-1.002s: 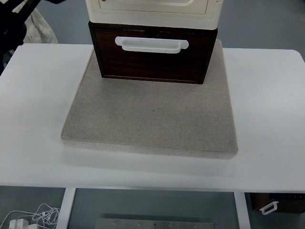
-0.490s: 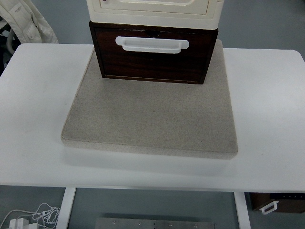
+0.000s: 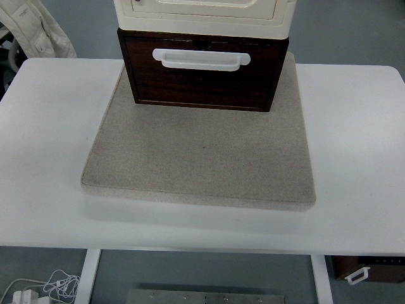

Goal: Close drawer under combined cabinet

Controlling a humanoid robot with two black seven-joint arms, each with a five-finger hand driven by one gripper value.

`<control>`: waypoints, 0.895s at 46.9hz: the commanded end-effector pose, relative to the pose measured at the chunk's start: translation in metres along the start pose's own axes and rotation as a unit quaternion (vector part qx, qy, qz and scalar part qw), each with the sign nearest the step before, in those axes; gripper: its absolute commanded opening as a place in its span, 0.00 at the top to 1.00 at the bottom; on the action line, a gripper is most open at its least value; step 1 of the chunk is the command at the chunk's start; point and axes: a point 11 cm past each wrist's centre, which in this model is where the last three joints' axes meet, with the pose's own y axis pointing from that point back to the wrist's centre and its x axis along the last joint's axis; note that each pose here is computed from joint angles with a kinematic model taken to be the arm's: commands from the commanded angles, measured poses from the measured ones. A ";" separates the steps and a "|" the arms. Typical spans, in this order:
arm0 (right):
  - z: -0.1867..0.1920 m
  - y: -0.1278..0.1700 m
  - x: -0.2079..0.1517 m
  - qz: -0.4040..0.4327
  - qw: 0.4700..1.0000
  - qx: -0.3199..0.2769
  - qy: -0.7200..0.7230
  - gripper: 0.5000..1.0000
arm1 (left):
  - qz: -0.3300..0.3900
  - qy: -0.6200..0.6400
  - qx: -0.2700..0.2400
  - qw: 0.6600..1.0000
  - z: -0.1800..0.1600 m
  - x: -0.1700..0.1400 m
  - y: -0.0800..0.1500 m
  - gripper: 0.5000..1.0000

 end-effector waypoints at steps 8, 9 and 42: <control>0.000 0.000 0.000 0.000 1.000 0.000 0.001 0.10 | 0.068 0.042 0.017 0.997 -0.024 0.047 0.007 0.00; 0.000 0.000 0.000 0.000 1.000 0.000 0.000 0.10 | 0.073 0.050 0.021 0.996 -0.030 0.051 0.009 0.00; 0.000 0.000 0.000 0.000 1.000 0.000 0.000 0.10 | 0.198 0.066 0.185 0.960 -0.157 0.117 0.057 0.00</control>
